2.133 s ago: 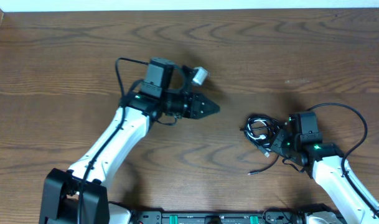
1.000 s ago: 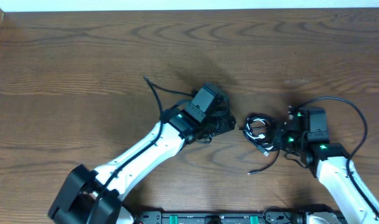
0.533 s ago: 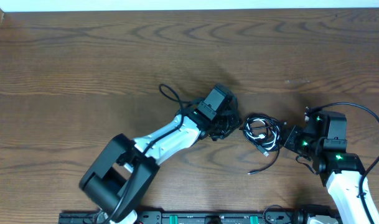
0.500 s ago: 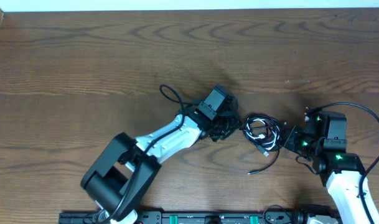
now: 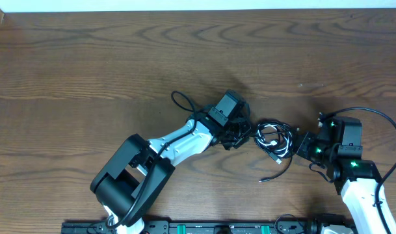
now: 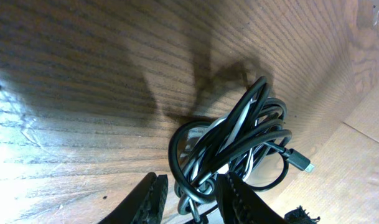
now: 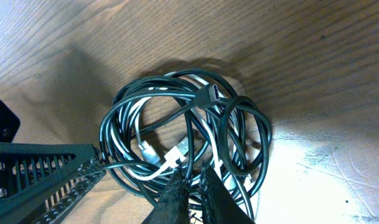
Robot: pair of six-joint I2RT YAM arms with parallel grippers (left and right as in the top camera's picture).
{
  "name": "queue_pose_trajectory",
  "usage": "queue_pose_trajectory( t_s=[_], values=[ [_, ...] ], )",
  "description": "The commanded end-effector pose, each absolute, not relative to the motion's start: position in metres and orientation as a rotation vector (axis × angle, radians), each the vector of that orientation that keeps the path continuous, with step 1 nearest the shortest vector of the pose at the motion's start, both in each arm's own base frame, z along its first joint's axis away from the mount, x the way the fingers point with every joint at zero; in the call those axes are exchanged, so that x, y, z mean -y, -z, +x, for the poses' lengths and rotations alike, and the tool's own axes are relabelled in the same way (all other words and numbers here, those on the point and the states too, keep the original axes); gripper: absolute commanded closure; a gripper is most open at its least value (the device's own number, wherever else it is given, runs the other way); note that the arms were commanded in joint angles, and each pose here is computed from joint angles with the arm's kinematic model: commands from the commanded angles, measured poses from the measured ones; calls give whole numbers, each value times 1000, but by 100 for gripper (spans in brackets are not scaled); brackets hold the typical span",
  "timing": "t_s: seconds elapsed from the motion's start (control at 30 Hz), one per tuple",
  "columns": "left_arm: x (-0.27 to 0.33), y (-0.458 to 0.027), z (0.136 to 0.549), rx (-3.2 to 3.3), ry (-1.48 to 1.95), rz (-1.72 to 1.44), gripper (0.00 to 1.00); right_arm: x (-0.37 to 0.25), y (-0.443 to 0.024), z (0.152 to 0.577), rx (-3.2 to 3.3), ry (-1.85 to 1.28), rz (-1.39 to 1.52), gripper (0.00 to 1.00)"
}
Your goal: Untangle cables
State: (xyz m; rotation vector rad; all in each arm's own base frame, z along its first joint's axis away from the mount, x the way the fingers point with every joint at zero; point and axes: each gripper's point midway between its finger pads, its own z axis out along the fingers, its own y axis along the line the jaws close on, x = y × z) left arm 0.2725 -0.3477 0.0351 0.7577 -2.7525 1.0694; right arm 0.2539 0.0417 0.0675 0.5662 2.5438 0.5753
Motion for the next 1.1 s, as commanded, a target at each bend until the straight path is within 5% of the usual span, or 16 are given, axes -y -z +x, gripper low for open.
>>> queue_pose_trajectory(
  t_s=[0.0,1.07],
  values=[
    [354,-36,270,2735,-1062,796,70,-43,-68,252,-2546,-582,543,94],
    [351,-24,261,2808,-964,830,87,-43,-65,247,-2569,-580,554,92]
  ],
)
